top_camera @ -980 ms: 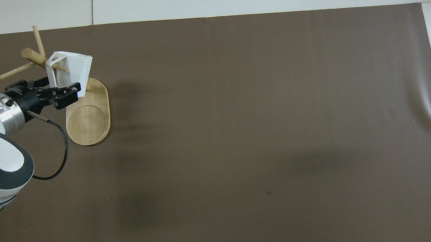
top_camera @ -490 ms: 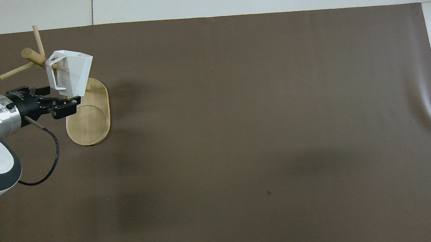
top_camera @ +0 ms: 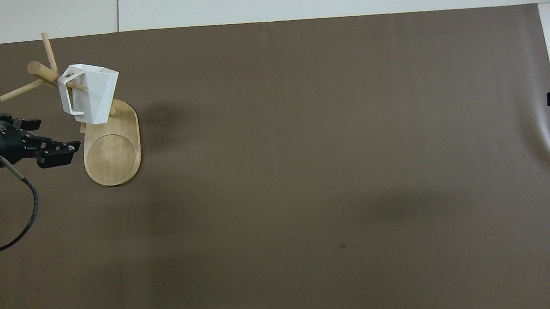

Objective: Hang cup on rack

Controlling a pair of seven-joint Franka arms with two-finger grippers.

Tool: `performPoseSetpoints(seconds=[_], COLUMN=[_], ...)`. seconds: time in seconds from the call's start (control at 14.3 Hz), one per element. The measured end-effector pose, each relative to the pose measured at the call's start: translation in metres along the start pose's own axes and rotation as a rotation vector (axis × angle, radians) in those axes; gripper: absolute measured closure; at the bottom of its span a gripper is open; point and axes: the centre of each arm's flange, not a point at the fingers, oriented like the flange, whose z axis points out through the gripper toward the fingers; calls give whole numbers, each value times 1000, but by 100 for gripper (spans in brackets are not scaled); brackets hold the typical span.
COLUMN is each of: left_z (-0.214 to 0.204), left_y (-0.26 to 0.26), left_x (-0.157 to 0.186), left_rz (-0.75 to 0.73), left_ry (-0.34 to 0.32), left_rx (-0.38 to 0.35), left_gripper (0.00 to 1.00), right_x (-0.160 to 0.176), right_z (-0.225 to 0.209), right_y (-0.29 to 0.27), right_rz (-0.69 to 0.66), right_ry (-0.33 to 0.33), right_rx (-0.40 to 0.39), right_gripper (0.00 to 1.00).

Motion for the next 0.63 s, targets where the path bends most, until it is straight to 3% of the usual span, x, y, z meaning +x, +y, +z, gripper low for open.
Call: performPoseSetpoints(seconds=[0.21, 0.63], left_z=[-31, -74], left_y=[-8, -4], left_x=[-3, -16], left_rz=[158, 651], left_ry=[44, 99], left_rx=[22, 28], left_gripper=[0, 0], right_x=[0, 0], right_z=[0, 0], right_y=[0, -3], right_rz=[0, -5], right_ry=[0, 0], right_rx=[0, 2], right_gripper=[0, 0])
